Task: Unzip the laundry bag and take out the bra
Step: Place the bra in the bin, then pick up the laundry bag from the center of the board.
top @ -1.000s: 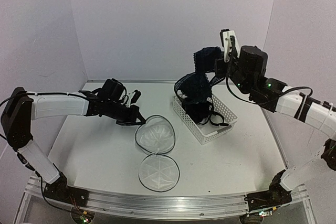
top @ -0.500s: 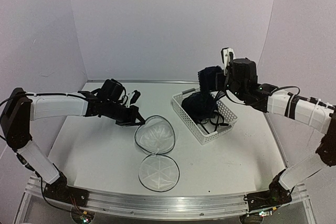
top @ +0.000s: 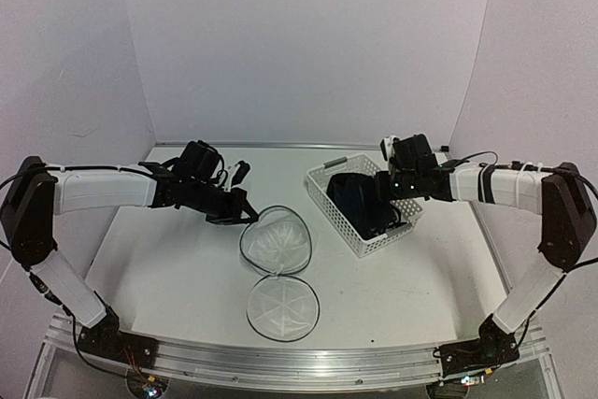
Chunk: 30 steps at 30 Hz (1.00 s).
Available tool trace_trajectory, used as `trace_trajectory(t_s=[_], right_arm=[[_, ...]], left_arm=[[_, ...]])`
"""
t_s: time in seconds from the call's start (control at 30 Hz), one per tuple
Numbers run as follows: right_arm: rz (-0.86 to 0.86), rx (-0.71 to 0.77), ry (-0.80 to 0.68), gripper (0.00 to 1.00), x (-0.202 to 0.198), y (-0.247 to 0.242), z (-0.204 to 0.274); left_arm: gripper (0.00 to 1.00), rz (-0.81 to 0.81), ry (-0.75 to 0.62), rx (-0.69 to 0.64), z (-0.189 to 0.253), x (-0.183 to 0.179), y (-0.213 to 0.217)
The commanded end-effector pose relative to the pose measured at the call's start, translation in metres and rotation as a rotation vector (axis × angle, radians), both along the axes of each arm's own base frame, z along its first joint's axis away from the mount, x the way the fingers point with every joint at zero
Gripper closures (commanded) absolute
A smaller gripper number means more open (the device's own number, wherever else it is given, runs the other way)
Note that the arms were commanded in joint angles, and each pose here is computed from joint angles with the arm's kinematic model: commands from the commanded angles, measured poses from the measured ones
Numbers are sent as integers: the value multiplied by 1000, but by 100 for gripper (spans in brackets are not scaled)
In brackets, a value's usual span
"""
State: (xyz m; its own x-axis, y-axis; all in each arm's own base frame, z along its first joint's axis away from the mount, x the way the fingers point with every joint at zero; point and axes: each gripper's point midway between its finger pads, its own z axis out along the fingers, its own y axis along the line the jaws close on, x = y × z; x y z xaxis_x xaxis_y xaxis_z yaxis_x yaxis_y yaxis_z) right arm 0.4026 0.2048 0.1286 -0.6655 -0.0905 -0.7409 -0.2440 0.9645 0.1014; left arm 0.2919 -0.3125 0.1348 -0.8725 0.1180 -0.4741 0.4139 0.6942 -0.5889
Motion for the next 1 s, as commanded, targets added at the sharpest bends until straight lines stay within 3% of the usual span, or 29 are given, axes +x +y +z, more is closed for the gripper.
trace_trajectory(t_s=[0.0, 0.17, 0.4, 0.57, 0.83, 0.97], right_arm=[[-36, 61, 6, 57, 7, -1, 7], [-37, 60, -33, 42, 9, -4, 28], [240, 254, -80, 46, -28, 37, 74], [395, 366, -55, 48, -70, 63, 78], [559, 492, 54, 49, -137, 107, 58], [602, 481, 154, 50, -169, 133, 29]], left_arm=[[100, -12, -38, -31, 18, 0, -4], [100, -11, -40, -31, 18, 0, -4], [100, 10, -50, -19, 18, 4, -1], [100, 38, -33, 3, 8, 7, 2], [100, 51, -32, 1, 10, 10, 0], [100, 65, -33, 5, 10, 12, 2]])
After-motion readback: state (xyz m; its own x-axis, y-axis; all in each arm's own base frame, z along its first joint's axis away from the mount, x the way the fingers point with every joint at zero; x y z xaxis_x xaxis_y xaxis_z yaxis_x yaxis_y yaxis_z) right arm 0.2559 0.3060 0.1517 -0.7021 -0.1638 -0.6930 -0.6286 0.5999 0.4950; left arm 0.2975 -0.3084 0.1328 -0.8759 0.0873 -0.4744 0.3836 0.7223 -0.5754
